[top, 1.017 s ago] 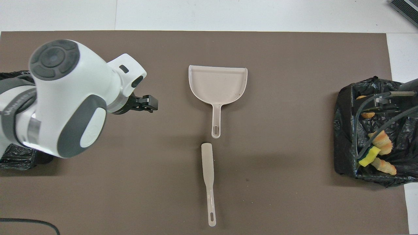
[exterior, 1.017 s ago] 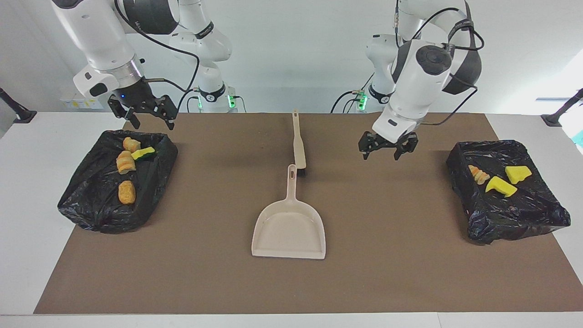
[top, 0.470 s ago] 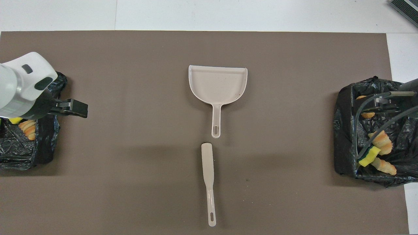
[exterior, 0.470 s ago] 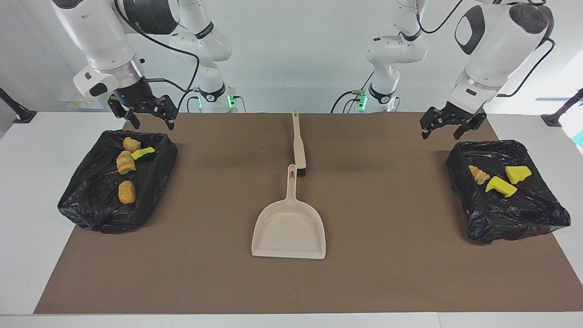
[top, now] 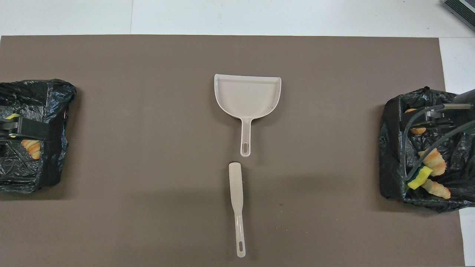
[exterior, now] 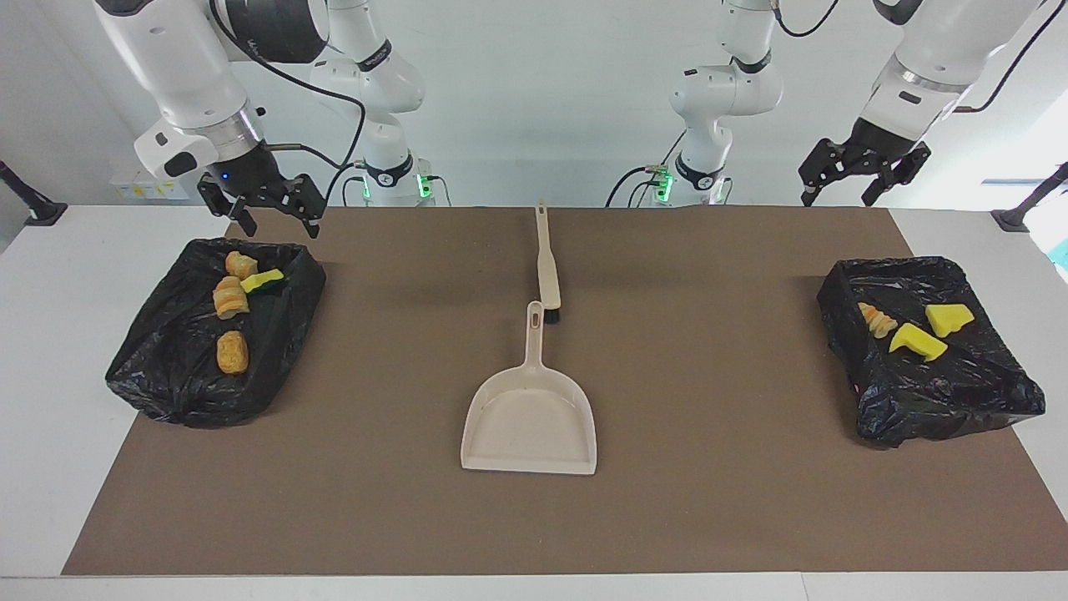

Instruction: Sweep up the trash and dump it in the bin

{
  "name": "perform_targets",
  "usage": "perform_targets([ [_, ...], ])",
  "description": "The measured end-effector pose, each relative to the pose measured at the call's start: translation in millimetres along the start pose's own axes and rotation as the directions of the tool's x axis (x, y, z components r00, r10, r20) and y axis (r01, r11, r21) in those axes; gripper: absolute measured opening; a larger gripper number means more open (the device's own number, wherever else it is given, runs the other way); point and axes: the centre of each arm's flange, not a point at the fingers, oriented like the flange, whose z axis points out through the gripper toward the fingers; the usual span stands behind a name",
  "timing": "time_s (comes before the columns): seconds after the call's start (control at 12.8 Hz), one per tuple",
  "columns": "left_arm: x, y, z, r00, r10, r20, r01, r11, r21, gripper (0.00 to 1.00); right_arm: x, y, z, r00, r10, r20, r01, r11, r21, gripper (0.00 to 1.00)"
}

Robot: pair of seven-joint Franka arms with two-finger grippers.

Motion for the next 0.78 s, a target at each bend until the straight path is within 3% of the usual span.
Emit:
perform_targets([
  [0.78,-1.8,-3.8,0.3,1.0,-0.008,-0.017,0.008,1.0,-0.001,1.0,0.0,-0.1,0.0,1.0,0.0,0.0,0.0,1.0,0.0,1.0],
])
